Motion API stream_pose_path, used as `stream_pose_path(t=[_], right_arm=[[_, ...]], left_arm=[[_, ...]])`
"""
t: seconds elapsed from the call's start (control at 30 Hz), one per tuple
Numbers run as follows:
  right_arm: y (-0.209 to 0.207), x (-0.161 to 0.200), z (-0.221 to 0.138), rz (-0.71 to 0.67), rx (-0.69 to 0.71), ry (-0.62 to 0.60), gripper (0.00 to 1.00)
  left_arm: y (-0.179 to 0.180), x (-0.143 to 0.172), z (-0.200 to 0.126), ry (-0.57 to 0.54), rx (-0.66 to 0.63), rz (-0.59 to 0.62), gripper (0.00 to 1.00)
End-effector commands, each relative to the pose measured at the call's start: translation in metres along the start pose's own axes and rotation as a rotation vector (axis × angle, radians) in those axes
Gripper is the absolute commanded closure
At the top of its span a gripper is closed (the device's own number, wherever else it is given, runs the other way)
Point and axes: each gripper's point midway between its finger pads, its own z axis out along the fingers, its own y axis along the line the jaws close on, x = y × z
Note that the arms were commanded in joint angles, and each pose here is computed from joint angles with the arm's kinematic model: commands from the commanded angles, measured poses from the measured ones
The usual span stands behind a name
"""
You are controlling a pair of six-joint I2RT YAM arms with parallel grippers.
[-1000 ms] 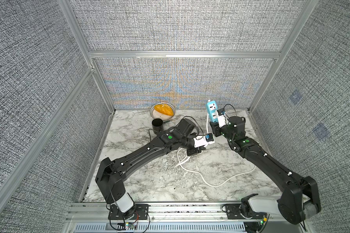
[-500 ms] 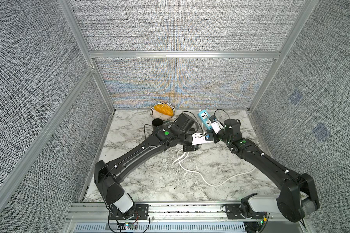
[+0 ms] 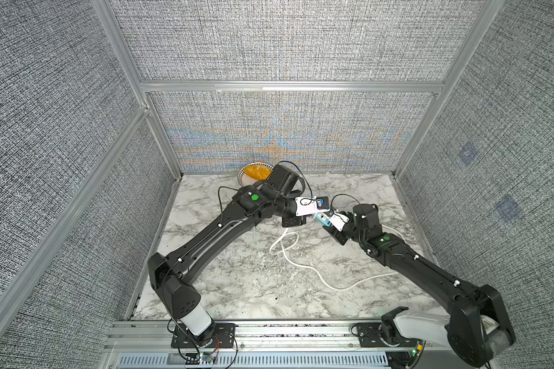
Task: Wrap the cord around the power strip
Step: Wrap the power cord around the power strip.
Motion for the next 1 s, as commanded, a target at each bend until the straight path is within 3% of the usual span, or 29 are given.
stream_pose_path(t=[0.0, 0.2, 0.37, 0.57, 0.97], right_arm=[[0.015, -0.014, -0.005, -0.097, -0.068, -0.089, 1.00], [0.042, -0.023, -0.018, -0.183, -0.175, -0.198, 1.00], [0.066, -0.039, -0.039, -0.253, -0.248, -0.372, 1.00], [0.068, -0.061, -0.065, -0.267, -0.198, -0.552, 1.00], [0.037, -0.104, -0.101, -0.153, -0.118, -0.775, 1.00]], left_arm=[[0.005, 0.005, -0.003, 0.013, 0.008, 0.017, 0.96], [0.016, 0.011, -0.002, 0.011, 0.008, 0.001, 0.96], [0.028, 0.011, 0.002, -0.008, 0.009, -0.026, 0.95], [0.036, 0.006, 0.009, -0.083, 0.062, -0.109, 0.92], [0.040, 0.010, 0.021, -0.173, 0.119, -0.225, 0.88]])
